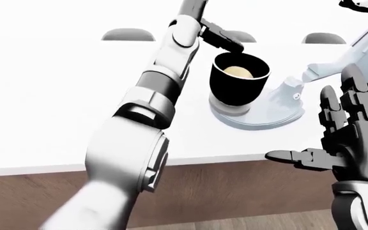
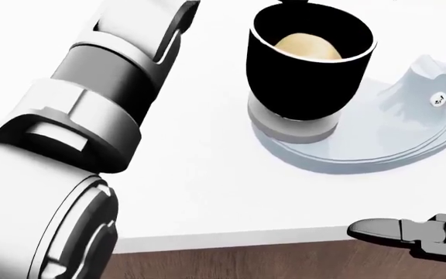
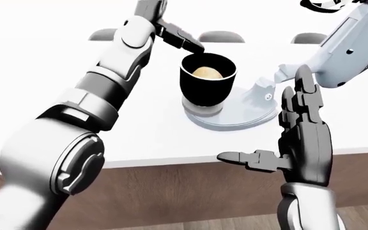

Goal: Place the bread in the stand mixer bowl.

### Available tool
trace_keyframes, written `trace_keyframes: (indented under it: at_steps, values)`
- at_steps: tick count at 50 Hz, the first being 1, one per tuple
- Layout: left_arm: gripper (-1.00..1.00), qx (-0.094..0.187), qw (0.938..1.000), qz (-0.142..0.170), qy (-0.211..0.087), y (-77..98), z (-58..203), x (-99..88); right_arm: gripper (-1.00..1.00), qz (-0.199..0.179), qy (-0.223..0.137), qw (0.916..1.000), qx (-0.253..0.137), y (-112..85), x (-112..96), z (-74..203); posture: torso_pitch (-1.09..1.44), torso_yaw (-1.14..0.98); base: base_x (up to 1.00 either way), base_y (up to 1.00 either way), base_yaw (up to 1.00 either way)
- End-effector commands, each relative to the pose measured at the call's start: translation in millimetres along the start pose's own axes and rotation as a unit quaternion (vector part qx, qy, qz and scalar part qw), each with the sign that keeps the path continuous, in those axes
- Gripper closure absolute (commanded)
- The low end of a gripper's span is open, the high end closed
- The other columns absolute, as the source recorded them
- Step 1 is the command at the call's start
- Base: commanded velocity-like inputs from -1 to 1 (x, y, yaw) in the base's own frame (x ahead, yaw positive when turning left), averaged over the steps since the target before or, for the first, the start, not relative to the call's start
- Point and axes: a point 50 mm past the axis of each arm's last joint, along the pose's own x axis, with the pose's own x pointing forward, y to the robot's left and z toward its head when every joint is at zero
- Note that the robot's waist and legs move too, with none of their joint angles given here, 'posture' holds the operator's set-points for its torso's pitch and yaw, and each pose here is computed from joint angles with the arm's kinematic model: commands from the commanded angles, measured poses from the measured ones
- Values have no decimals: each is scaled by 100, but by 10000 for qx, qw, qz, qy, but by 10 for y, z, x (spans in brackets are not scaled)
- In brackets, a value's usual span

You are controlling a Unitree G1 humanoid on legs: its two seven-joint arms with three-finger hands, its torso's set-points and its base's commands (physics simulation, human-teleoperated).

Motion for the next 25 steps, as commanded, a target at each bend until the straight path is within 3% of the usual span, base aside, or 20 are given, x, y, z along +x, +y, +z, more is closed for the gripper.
trace_keyframes:
  at_steps: [1,4,10,15,17,25]
  values:
    - [-100,-33,9988,174,-448,116,255,28,-100,-38,-360,9993,-58,-11,-12,111,0,0,0,0,0]
    - [-100,-285,9986,238,-368,217,272,36,-100,-36,-356,9993,-60,-8,-13,109,0,0,0,0,0]
    - [-100,-499,9977,281,-355,339,294,37,-100,-34,-357,9993,-63,3,-12,110,0,0,0,0,0]
    - [-100,-567,9973,230,-411,357,371,42,-100,-39,-357,9993,-58,-3,-12,110,0,0,0,0,0]
    - [-100,-716,9964,205,-394,382,390,44,-100,-43,-355,9993,-57,-6,-13,109,0,0,0,0,0]
    - [-100,-793,9961,211,-312,461,310,31,-100,-45,-362,9993,-60,-9,-12,112,0,0,0,0,0]
